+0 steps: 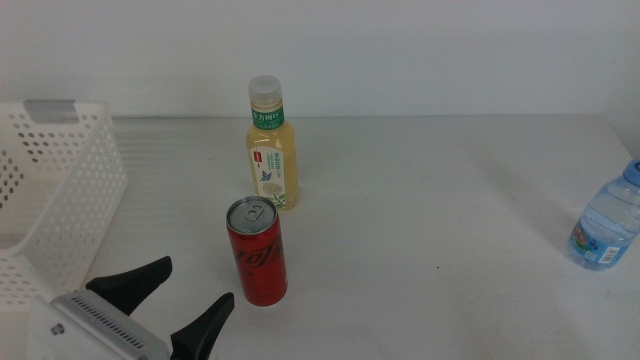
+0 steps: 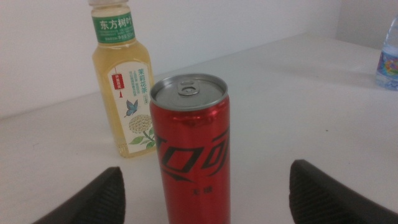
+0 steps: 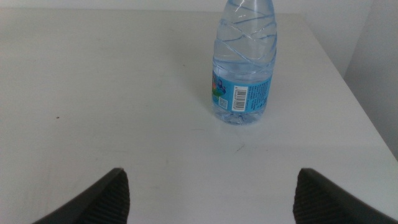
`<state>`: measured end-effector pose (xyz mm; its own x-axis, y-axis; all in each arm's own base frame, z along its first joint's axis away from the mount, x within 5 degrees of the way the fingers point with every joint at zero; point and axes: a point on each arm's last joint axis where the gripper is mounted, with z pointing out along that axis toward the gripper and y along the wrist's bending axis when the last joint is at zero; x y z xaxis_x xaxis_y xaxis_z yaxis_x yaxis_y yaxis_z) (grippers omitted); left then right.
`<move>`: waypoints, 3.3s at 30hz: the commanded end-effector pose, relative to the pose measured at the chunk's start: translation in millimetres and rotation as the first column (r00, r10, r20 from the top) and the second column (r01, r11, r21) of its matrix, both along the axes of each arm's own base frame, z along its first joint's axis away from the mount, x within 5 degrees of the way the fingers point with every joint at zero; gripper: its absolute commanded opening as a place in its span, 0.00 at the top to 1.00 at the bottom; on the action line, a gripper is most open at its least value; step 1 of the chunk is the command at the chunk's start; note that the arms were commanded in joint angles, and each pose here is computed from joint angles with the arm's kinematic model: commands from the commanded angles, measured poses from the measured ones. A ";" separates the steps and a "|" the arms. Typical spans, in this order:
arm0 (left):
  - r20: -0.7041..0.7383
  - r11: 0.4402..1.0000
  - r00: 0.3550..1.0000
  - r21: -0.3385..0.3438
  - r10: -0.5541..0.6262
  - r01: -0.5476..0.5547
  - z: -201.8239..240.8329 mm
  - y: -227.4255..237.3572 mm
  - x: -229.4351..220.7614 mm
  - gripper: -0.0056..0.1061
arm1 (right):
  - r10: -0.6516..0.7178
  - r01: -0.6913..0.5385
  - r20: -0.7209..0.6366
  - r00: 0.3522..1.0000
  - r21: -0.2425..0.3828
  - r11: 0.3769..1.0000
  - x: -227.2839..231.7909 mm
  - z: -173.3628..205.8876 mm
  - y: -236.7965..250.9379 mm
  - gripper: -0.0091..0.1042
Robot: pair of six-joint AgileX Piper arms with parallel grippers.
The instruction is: Use arms to grab the bottles and put them into the dustbin to the left of the table.
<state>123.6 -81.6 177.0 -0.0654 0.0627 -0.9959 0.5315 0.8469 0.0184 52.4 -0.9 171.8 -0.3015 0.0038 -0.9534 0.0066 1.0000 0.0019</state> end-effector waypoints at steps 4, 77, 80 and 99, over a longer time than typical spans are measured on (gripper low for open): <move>0.035 0.999 0.999 -0.038 0.010 -0.009 1.2 1.5 -1.0 0.21 | 0.000 0.003 0.100 0.995 -0.023 1.000 0.1 8.4 -0.4 0.26; 0.007 0.979 0.989 -0.143 0.147 -0.144 -29.1 -72.6 122.4 0.72 | 0.000 0.003 0.100 0.995 -0.023 1.000 0.1 8.4 -0.4 0.26; -0.008 0.980 0.989 -0.140 0.145 -0.145 -30.3 -72.6 122.1 0.90 | 0.000 0.003 0.100 0.995 -0.023 1.000 0.1 8.4 -0.4 0.26; -0.108 0.994 0.994 -0.100 0.035 -0.046 36.5 -66.7 96.3 0.99 | 0.000 0.003 0.100 0.995 -0.023 1.000 0.1 8.4 -0.4 0.26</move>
